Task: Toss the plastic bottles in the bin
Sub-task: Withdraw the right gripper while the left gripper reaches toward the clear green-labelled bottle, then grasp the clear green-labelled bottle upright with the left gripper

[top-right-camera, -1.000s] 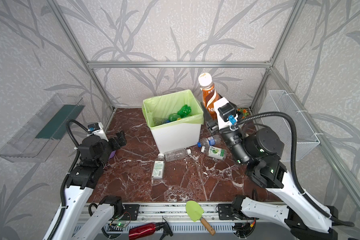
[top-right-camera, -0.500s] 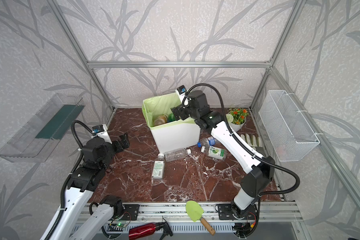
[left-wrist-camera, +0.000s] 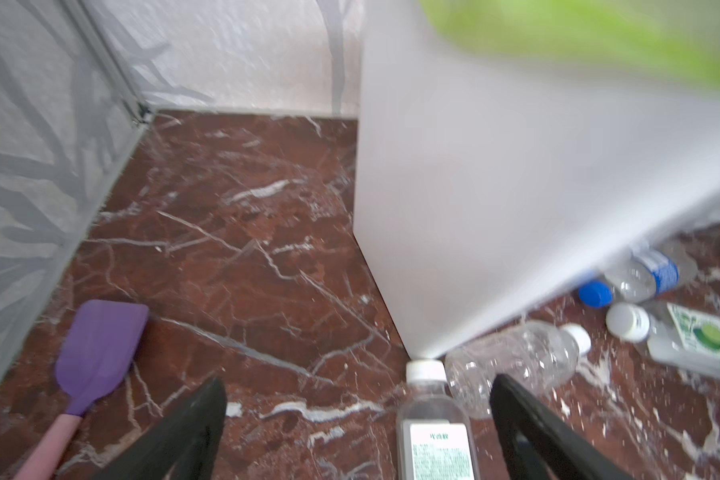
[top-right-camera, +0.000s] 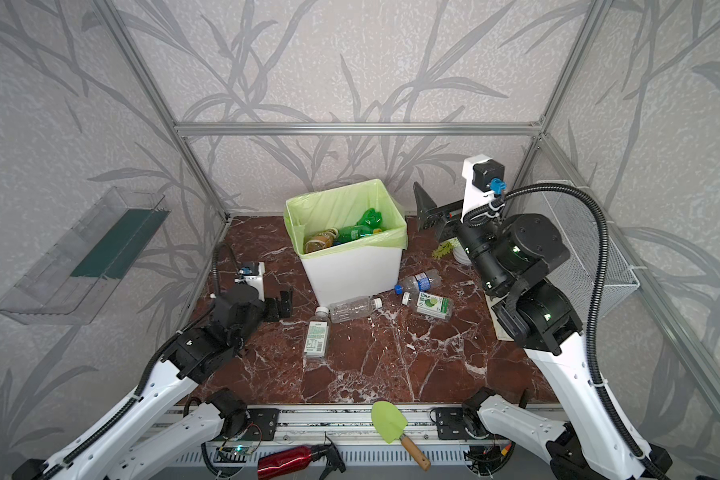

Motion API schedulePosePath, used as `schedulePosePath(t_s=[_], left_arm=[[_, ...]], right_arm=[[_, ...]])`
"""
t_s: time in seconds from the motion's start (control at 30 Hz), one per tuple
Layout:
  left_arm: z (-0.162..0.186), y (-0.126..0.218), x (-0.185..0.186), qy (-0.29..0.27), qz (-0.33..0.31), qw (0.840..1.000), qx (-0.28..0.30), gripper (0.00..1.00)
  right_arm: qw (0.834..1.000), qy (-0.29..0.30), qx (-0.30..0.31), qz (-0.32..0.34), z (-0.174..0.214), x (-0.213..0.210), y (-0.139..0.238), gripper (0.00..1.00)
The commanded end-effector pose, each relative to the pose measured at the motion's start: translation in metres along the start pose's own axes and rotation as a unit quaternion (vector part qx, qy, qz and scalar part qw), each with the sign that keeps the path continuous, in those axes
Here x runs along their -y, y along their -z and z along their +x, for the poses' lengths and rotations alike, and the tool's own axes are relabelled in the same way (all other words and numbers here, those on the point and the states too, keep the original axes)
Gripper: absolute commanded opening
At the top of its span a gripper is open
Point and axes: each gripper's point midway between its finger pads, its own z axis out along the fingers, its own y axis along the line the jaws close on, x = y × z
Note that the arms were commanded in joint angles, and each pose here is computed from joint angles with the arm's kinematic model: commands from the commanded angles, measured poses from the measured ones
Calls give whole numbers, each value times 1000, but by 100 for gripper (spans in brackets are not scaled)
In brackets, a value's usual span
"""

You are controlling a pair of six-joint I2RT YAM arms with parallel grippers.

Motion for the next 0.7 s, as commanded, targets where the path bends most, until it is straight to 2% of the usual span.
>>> schedulePosePath(t_s=[0.0,0.17,0.33,0.43,0.67], left_arm=[[31,-12,7,-1,-26,999,-41,99],[71,-31,29,-16,-39,994,-99,99],[104,-52,54,-19,-17,990,-142,99],[122,-63,66,-18,-2,985,-169,95],[148,-75,70,-34,-17,978,-207,89]], right_arm=[[996,-4,-74,45,60,18,2,99],[986,-31,-133,99,119,43,27,99],[970,-72,-185,140,180,61,52,99],[961,-103,-210,149,210,67,63,99],[947,-146,-237,162,247,72,73,99]])
